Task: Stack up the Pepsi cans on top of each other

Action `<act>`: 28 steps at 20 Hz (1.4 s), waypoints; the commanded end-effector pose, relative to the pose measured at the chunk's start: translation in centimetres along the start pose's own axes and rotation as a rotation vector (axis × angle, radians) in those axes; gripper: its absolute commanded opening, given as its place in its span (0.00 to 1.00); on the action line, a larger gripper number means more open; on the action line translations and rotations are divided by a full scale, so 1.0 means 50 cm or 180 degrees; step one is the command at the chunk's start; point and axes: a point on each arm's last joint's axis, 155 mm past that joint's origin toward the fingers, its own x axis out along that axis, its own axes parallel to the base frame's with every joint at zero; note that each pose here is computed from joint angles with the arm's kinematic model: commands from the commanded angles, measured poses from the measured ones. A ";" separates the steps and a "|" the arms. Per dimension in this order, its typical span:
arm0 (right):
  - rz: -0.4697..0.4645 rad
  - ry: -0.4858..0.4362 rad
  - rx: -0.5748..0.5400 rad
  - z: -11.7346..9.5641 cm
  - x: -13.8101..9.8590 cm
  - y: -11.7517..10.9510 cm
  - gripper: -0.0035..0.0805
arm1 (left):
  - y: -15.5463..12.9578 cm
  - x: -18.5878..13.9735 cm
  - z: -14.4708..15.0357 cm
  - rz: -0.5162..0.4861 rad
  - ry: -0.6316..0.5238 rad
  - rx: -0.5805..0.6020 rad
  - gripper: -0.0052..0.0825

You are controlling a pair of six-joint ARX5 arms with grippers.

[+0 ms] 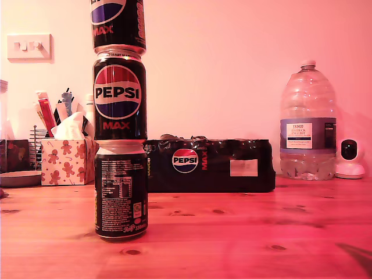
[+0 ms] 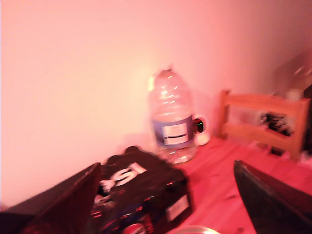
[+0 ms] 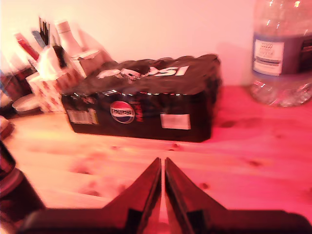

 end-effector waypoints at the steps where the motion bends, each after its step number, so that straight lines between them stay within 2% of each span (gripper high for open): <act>1: -0.0071 0.0048 -0.0070 -0.014 0.004 -0.009 0.03 | 0.011 0.000 0.013 0.0081 -0.0006 0.0074 0.94; 2: -0.0085 0.0055 -0.0073 -0.015 0.004 -0.011 0.03 | 0.016 -0.003 0.018 0.0114 0.0012 0.0107 0.90; 3: -0.0085 0.0055 -0.0073 -0.015 0.004 -0.011 0.03 | 0.020 -0.007 0.024 0.0133 0.0031 0.0114 0.81; 4: -0.0085 0.0055 -0.0075 -0.015 0.004 -0.011 0.03 | 0.026 -0.010 0.031 0.0156 0.0037 0.0136 0.67; 7: -0.0145 0.0055 -0.0077 -0.015 0.004 -0.018 0.03 | 0.044 -0.023 0.054 0.0257 0.0020 0.0210 0.09; 8: -0.0218 0.0054 -0.0077 -0.015 0.003 -0.026 0.03 | 0.051 -0.026 0.058 0.0292 0.0019 0.0219 0.04; 11: -0.0361 0.0085 -0.0058 -0.020 0.001 -0.047 0.03 | 0.073 -0.041 0.052 0.0392 0.0081 0.0195 0.04; 15: -0.0416 0.0121 -0.0141 -0.025 -0.004 -0.062 0.03 | 0.119 -0.073 -0.017 0.0589 0.0497 0.0071 0.04; 18: -0.0425 0.0068 -0.0123 -0.019 -0.016 -0.069 0.03 | 0.129 -0.101 -0.056 0.0658 0.0538 0.0002 0.04; 22: -0.0481 0.0003 0.0011 -0.015 -0.033 -0.078 0.03 | 0.120 -0.150 -0.102 0.0769 0.0416 -0.0210 0.04; 24: -0.0490 0.0066 0.0126 -0.027 -0.036 -0.079 0.03 | 0.106 -0.168 -0.144 0.0782 0.0385 -0.0355 0.04; 28: -0.0500 0.0231 0.0132 -0.053 -0.038 -0.080 0.03 | 0.076 -0.207 -0.253 0.0798 0.0401 -0.0566 0.04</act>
